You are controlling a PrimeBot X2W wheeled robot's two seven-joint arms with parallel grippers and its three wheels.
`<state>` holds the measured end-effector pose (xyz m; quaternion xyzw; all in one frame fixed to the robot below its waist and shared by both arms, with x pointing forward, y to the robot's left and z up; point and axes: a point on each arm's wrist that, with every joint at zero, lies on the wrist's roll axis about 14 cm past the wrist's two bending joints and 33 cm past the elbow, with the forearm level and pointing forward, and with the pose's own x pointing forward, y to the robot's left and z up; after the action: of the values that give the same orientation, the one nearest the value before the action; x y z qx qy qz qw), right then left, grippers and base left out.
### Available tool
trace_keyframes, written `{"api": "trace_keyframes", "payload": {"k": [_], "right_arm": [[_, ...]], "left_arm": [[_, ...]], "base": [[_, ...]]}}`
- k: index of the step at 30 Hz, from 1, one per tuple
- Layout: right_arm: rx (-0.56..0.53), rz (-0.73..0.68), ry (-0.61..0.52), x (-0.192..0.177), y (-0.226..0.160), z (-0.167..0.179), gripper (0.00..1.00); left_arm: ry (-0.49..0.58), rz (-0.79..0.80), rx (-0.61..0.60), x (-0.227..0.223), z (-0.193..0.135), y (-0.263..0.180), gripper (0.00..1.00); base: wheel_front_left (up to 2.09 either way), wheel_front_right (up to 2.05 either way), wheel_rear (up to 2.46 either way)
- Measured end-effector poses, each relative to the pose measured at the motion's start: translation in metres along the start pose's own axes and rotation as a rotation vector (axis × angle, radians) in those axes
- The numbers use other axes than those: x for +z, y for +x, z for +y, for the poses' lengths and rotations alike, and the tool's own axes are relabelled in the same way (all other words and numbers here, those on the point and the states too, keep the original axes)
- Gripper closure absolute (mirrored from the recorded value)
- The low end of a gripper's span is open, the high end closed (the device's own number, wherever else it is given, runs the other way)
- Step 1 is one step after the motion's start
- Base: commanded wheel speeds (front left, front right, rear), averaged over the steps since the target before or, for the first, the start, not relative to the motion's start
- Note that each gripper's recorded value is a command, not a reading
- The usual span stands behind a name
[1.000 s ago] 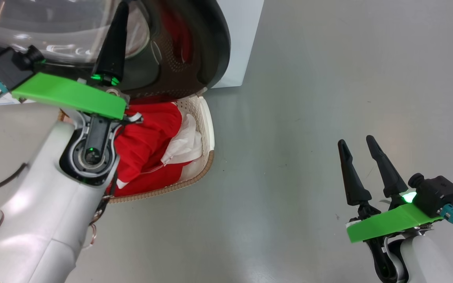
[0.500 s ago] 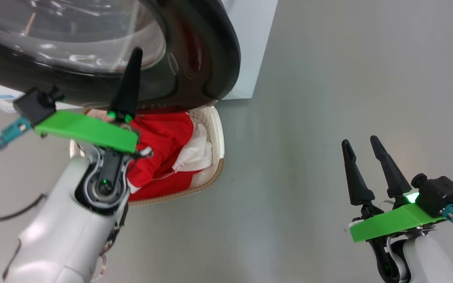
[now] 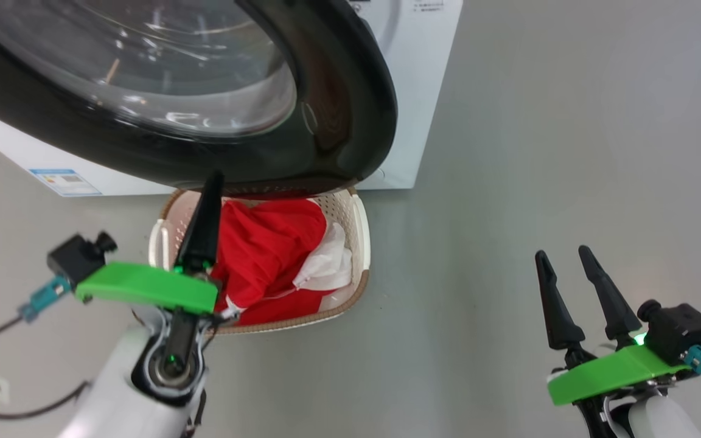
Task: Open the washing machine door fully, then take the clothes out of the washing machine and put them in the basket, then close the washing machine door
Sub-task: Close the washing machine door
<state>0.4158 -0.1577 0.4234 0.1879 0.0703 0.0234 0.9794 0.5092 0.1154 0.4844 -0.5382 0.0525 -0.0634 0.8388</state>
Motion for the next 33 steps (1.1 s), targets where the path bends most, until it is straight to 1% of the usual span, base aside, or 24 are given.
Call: {"api": "trace_keyframes", "payload": {"k": [1, 2, 3, 4, 5, 6, 7, 13, 21, 26, 28, 33], "right_arm": [[0.002, 0.001, -0.001, 0.0, -0.002, 0.001, 0.0], [0.004, 0.004, -0.003, -0.001, -0.003, 0.002, 0.0], [0.006, 0.002, -0.002, 0.0, -0.004, 0.003, 0.0], [0.008, 0.0, -0.002, 0.001, -0.005, 0.003, 0.0], [0.007, 0.0, -0.002, 0.001, -0.006, 0.003, 0.0], [0.006, 0.001, -0.002, 0.001, -0.008, 0.003, 0.0], [0.006, 0.0, -0.002, 0.001, -0.009, 0.003, 0.0], [0.029, 0.005, -0.026, 0.0, -0.015, 0.011, 0.0], [0.038, 0.01, -0.028, 0.0, -0.024, 0.014, 0.0], [0.041, 0.011, -0.03, -0.001, -0.03, 0.015, 0.0], [0.039, 0.013, -0.03, -0.001, -0.033, 0.015, 0.0], [0.041, 0.003, -0.031, 0.002, -0.036, 0.016, 0.0]], "left_arm": [[-0.001, -0.007, 0.012, 0.001, 0.003, -0.005, 0.52], [0.0, -0.011, 0.024, 0.002, 0.007, -0.01, 0.43], [0.002, -0.016, 0.036, 0.003, 0.01, -0.015, 0.29], [0.006, -0.024, 0.049, 0.005, 0.015, -0.02, 0.23], [0.011, -0.031, 0.062, 0.007, 0.019, -0.026, 0.11], [0.017, -0.036, 0.075, 0.009, 0.023, -0.031, 0.04], [0.02, -0.043, 0.088, 0.011, 0.027, -0.037, 0.0], [0.022, -0.086, 0.157, 0.022, 0.047, -0.066, 0.0], [0.071, -0.122, 0.214, 0.033, 0.064, -0.099, 0.0], [0.129, -0.127, 0.23, 0.036, 0.07, -0.116, 0.0], [0.181, -0.121, 0.231, 0.037, 0.071, -0.121, 0.0], [0.255, -0.109, 0.244, 0.036, 0.076, -0.135, 0.0]], "base": [[0.0, 0.0, 0.0], [0.0, 0.0, 0.0], [0.0, 0.0, 0.0], [0.0, 0.0, 0.0], [0.0, 0.0, 0.0], [0.0, 0.0, 0.0], [0.0, 0.0, 0.0], [0.0, 0.0, 0.0], [0.0, 0.0, 0.0], [0.0, 0.0, 0.0], [0.0, 0.0, 0.0], [0.0, 0.0, 0.0]]}}
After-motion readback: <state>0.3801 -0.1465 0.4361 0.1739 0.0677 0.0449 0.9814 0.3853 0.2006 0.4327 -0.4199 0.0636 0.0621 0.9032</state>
